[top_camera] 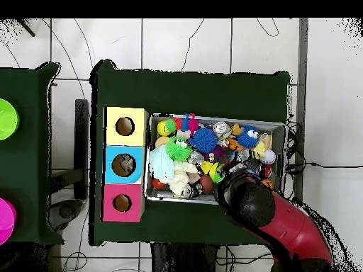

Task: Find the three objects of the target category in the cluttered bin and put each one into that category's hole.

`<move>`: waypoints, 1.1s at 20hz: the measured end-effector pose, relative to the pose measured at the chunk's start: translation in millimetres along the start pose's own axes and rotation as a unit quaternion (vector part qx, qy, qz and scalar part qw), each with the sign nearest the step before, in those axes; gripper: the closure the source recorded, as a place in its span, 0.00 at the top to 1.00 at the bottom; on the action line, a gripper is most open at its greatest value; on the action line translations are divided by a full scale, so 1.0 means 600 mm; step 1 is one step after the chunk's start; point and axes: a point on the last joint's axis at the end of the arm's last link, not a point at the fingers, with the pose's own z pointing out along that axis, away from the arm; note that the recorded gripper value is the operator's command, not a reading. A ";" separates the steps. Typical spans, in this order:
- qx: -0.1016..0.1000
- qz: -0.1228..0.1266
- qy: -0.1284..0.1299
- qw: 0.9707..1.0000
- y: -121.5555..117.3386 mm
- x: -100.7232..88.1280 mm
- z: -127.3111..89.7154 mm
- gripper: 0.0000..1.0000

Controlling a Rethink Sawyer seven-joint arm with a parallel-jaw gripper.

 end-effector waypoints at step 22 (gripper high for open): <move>0.003 -0.037 0.017 0.999 0.045 0.061 0.020 1.00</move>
